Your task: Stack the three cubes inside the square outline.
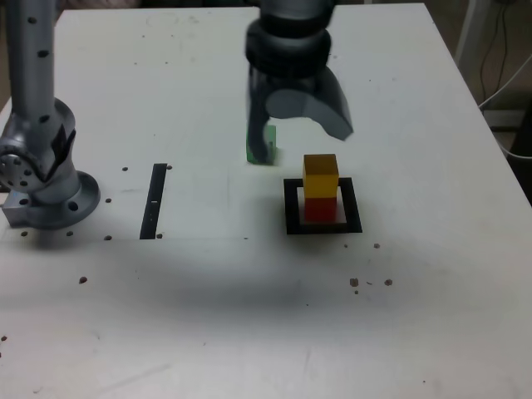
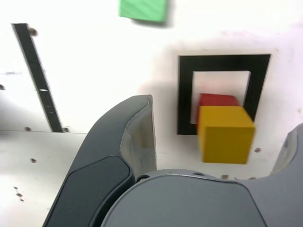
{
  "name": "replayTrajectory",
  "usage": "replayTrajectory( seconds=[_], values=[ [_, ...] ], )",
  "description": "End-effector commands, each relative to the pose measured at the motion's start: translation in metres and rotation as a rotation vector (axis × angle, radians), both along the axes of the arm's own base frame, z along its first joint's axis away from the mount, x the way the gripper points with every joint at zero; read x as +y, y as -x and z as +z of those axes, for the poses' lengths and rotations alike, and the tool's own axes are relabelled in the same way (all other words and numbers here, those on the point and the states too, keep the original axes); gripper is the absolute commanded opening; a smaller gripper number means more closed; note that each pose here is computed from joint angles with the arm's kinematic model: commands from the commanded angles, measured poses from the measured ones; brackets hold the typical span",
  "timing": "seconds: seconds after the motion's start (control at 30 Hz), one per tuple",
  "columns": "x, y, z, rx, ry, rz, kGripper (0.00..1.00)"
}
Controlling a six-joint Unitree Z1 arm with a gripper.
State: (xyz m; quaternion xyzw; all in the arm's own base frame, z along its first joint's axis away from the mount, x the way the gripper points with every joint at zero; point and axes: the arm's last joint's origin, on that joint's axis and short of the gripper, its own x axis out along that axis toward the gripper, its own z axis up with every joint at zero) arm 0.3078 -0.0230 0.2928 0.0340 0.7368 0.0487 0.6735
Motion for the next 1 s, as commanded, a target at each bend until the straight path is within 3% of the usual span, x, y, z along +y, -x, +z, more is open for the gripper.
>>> replayTrajectory(
  seconds=[0.0,0.13,0.33,0.57,0.77,0.97],
  values=[
    [0.005,0.013,0.009,-0.015,-0.003,0.015,1.00],
    [0.016,0.034,0.011,0.006,-0.011,0.043,1.00],
    [0.040,0.061,0.000,0.125,-0.042,0.092,1.00],
    [0.055,0.070,0.002,0.129,-0.087,0.025,1.00],
    [0.061,0.069,-0.007,0.150,-0.066,-0.053,1.00],
    [0.072,0.053,-0.038,0.218,-0.019,-0.101,1.00]
  ],
)
